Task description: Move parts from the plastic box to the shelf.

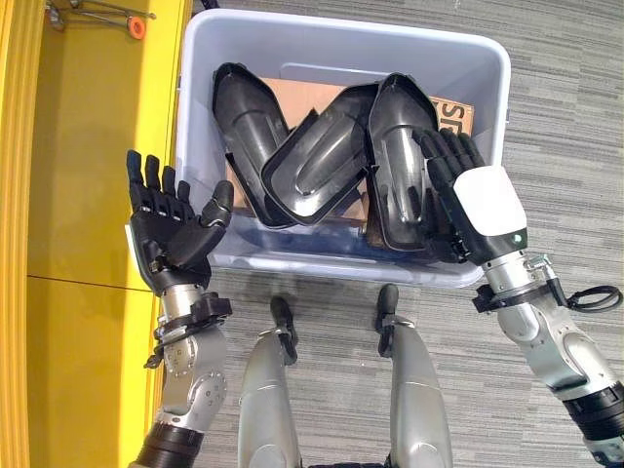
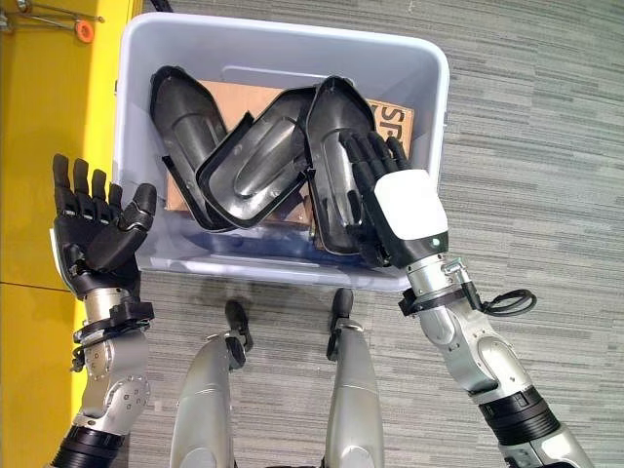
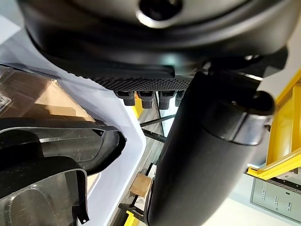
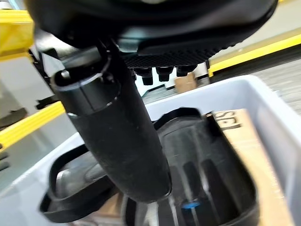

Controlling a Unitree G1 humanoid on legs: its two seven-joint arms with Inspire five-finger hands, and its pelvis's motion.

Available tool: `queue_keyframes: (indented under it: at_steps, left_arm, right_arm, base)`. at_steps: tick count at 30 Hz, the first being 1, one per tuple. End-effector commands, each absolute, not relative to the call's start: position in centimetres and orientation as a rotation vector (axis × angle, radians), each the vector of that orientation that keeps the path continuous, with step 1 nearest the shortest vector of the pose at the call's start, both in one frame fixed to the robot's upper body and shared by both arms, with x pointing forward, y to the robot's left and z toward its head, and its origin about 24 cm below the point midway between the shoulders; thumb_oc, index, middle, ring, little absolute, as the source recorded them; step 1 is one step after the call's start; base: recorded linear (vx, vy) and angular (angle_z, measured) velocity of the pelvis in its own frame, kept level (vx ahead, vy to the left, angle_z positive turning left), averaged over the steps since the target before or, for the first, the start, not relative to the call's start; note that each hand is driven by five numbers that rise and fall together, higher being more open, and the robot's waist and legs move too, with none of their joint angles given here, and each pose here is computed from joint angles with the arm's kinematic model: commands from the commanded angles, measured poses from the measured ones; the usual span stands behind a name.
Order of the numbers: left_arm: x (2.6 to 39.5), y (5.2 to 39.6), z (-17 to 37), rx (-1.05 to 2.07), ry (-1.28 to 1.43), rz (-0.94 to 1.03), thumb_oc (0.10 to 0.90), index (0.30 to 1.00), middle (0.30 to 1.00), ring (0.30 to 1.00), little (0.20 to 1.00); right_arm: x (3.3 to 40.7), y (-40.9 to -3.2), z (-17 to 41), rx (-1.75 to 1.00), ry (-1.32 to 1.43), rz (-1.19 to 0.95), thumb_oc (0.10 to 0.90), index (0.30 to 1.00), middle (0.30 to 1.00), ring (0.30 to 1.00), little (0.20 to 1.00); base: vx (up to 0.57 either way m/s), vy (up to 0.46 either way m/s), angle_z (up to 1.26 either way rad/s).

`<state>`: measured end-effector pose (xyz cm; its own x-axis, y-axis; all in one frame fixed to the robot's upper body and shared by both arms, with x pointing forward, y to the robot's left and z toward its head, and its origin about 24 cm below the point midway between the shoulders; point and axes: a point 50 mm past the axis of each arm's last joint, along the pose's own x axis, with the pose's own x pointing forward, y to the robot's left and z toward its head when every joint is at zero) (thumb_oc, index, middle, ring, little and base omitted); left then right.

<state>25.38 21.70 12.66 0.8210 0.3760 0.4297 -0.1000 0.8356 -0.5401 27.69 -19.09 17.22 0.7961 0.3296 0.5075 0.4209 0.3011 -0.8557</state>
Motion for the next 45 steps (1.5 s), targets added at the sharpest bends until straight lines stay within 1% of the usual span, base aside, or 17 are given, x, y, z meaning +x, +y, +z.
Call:
queue_keyframes:
  at_steps: [1,10,11,14,19,22,25,29,31,33,37,41,45]
  left_arm:
    - [23.4,21.9,17.3,-0.438,-0.843,0.179,0.900,1.000,1.000,1.000,1.000]
    - [23.4,21.9,17.3,-0.438,-0.843,0.179,0.900,1.000,1.000,1.000,1.000]
    - [23.7,21.3,17.2,-0.432,-0.828,0.161,0.900,1.000,1.000,1.000,1.000]
    - [23.8,21.3,17.2,-0.431,-0.826,0.159,0.900,1.000,1.000,1.000,1.000]
    - [23.7,21.8,17.0,-0.423,-0.818,0.161,0.900,1.000,1.000,1.000,1.000]
    - [23.4,22.2,16.9,-0.434,-0.816,0.174,0.900,1.000,1.000,1.000,1.000]
    - [23.0,22.6,16.8,-0.487,-0.836,0.160,0.900,1.000,1.000,1.000,1.000]
    - [22.6,22.6,17.3,-0.491,-0.885,0.142,0.900,1.000,1.000,1.000,1.000]
    - [22.6,22.7,17.3,-0.504,-0.887,0.174,0.900,1.000,1.000,1.000,1.000]
    - [22.6,23.0,17.2,-0.519,-0.884,0.207,0.900,1.000,1.000,1.000,1.000]
    - [22.6,23.4,16.9,-0.519,-0.877,0.207,0.900,1.000,1.000,1.000,1.000]
    - [22.5,23.5,17.0,-0.524,-0.875,0.203,0.900,1.000,1.000,1.000,1.000]
    - [22.6,23.3,17.1,-0.514,-0.870,0.196,0.900,1.000,1.000,1.000,1.000]
  right_arm:
    - [26.4,-18.2,21.3,-1.258,-0.947,-0.165,0.900,1.000,1.000,1.000,1.000]
    - [26.4,-18.2,21.3,-1.258,-0.947,-0.165,0.900,1.000,1.000,1.000,1.000]
    - [27.5,-19.1,19.7,-1.342,-0.789,-0.150,0.900,1.000,1.000,1.000,1.000]
    - [27.8,-19.1,19.6,-1.369,-0.779,-0.152,0.900,1.000,1.000,1.000,1.000]
    - [27.6,-21.2,19.6,-1.378,-0.742,-0.258,0.900,1.000,1.000,1.000,1.000]
    - [26.9,-22.4,19.7,-1.336,-0.773,-0.337,0.900,1.000,1.000,1.000,1.000]
    - [25.6,-23.0,20.1,-1.265,-0.867,-0.428,0.900,1.000,1.000,1.000,1.000]
    - [24.5,-23.1,20.8,-1.214,-0.968,-0.471,0.900,1.000,1.000,1.000,1.000]
    - [23.9,-23.7,20.8,-1.188,-0.990,-0.500,0.900,1.000,1.000,1.000,1.000]
    - [23.7,-24.2,20.5,-1.194,-0.979,-0.503,0.900,1.000,1.000,1.000,1.000]
    - [23.2,-24.8,20.2,-1.180,-0.978,-0.523,0.900,1.000,1.000,1.000,1.000]
    - [22.9,-24.7,20.6,-1.160,-1.014,-0.515,0.900,1.000,1.000,1.000,1.000]
    - [23.0,-24.1,20.8,-1.221,-1.010,-0.469,0.900,1.000,1.000,1.000,1.000]
  base:
    - [0.00,0.000,0.00]
    - [0.00,0.000,0.00]
    - [0.00,-0.031,-0.02]
    - [0.00,-0.029,-0.08]
    - [0.00,-0.025,-0.04]
    - [0.00,0.000,0.00]
    - [0.00,0.000,0.00]
    - [0.00,0.004,-0.02]
    - [0.00,0.022,-0.09]
    - [0.00,0.029,-0.09]
    - [0.01,0.011,-0.04]
    - [0.00,0.000,0.00]
    - [0.00,0.000,0.00]
